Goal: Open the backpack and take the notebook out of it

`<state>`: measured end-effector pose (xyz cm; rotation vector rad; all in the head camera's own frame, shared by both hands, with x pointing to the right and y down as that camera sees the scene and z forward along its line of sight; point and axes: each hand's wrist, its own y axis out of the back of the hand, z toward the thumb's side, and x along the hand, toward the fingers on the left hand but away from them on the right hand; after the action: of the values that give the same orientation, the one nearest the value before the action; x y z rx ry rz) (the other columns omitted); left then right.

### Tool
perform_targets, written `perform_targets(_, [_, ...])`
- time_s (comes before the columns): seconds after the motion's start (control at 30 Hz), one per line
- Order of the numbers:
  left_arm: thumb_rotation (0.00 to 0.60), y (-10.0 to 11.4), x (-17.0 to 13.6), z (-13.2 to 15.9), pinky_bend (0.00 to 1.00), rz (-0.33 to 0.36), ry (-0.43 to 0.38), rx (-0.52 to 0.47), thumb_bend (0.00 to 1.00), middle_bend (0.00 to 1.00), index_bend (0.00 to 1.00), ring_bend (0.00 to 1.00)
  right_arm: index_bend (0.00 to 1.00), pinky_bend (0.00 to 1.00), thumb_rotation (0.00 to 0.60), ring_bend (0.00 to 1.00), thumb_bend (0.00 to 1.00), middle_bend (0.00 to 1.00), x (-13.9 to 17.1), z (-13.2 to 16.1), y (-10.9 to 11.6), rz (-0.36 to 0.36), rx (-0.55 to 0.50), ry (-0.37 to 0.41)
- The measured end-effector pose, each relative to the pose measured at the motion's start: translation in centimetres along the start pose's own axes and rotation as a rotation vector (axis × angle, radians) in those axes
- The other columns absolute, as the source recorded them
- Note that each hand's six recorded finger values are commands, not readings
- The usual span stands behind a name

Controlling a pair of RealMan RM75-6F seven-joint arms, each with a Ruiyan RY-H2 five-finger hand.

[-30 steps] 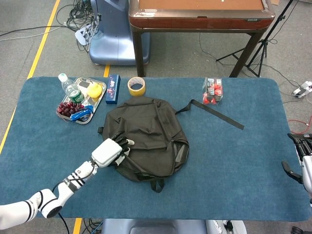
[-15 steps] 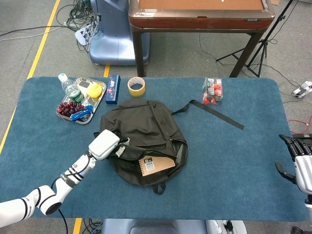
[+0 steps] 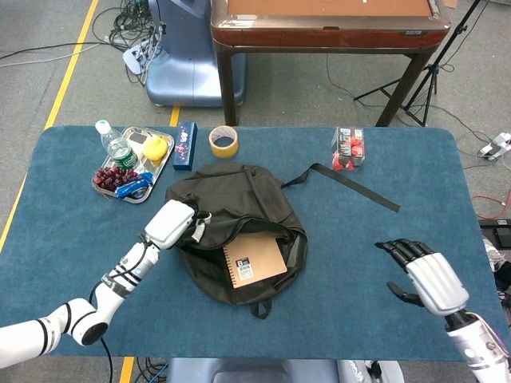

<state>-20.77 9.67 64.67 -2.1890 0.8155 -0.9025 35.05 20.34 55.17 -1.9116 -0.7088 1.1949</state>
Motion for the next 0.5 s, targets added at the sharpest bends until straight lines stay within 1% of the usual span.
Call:
perform_targets(0.17, [0.6, 0.2, 0.3, -0.3, 0.32, 0.004, 0.023, -0.01, 0.56, 0.73, 0.68, 0.6, 0.23, 0.33, 0.6, 0.23, 0.27, 0.29, -1.9, 3.3, -1.6, 0.105, -0.026, 0.133])
perform_targets(0.27, [0.6, 0.4, 0.4, -0.4, 0.32, 0.007, 0.034, -0.019, 0.56, 0.73, 0.68, 0.6, 0.23, 0.33, 0.6, 0.23, 0.27, 0.29, -3.1, 5.3, -2.5, 0.152, -0.038, 0.204])
perform_targets(0.37, [0.6, 0.7, 0.6, -0.5, 0.32, 0.018, 0.041, -0.028, 0.56, 0.73, 0.68, 0.6, 0.23, 0.33, 0.6, 0.23, 0.27, 0.29, -4.4, 7.3, -3.3, 0.183, -0.049, 0.269])
perform_targets(0.5, [0.6, 0.9, 0.7, -0.5, 0.32, 0.021, 0.047, -0.032, 0.56, 0.73, 0.68, 0.6, 0.23, 0.33, 0.6, 0.23, 0.27, 0.29, -6.1, 9.6, -4.3, 0.205, -0.07, 0.333])
